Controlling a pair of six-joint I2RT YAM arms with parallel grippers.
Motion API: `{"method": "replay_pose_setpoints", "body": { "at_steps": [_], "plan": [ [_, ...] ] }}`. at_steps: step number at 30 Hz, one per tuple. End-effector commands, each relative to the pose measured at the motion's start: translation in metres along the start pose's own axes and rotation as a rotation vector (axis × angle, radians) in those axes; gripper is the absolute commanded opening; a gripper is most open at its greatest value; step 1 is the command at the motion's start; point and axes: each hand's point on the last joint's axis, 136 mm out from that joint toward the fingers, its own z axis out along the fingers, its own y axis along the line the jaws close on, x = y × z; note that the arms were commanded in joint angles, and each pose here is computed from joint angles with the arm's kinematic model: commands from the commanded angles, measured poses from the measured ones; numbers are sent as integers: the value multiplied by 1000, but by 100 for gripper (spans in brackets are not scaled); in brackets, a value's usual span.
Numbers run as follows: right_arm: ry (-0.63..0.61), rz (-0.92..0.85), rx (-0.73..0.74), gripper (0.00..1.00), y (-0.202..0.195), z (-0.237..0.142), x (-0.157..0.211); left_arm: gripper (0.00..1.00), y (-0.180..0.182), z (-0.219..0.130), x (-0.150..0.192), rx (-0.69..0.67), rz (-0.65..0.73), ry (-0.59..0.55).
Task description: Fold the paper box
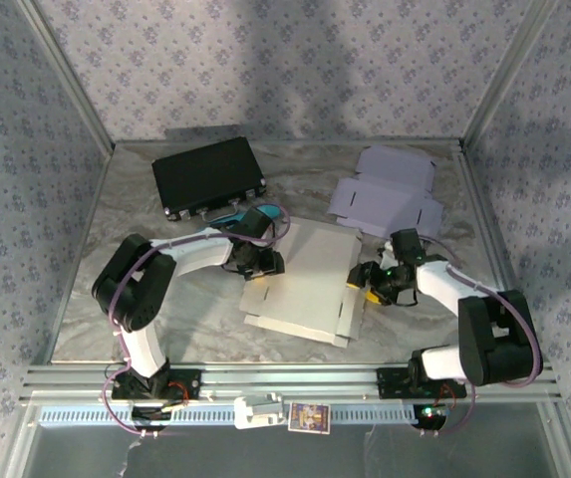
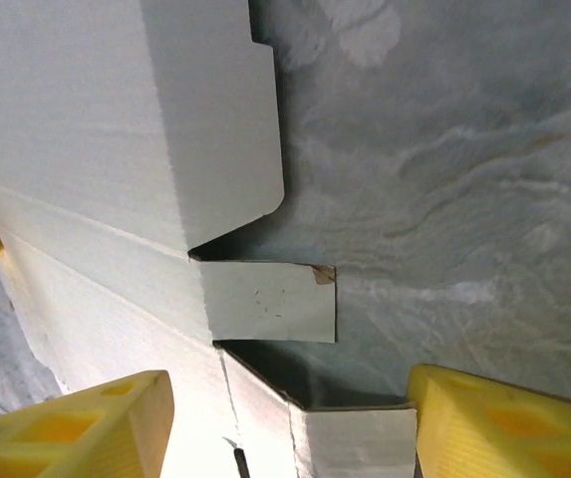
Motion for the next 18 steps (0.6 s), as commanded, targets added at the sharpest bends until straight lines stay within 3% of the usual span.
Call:
{"method": "replay_pose_setpoints", "body": {
  "at_steps": [1, 18],
  "plan": [
    [42, 29, -58, 64, 7, -1, 14, 52, 12, 10, 6, -43, 5, 41],
    [12, 103, -142, 54, 26, -28, 19, 52, 12, 11, 4, -52, 12, 45]
  ]
}}
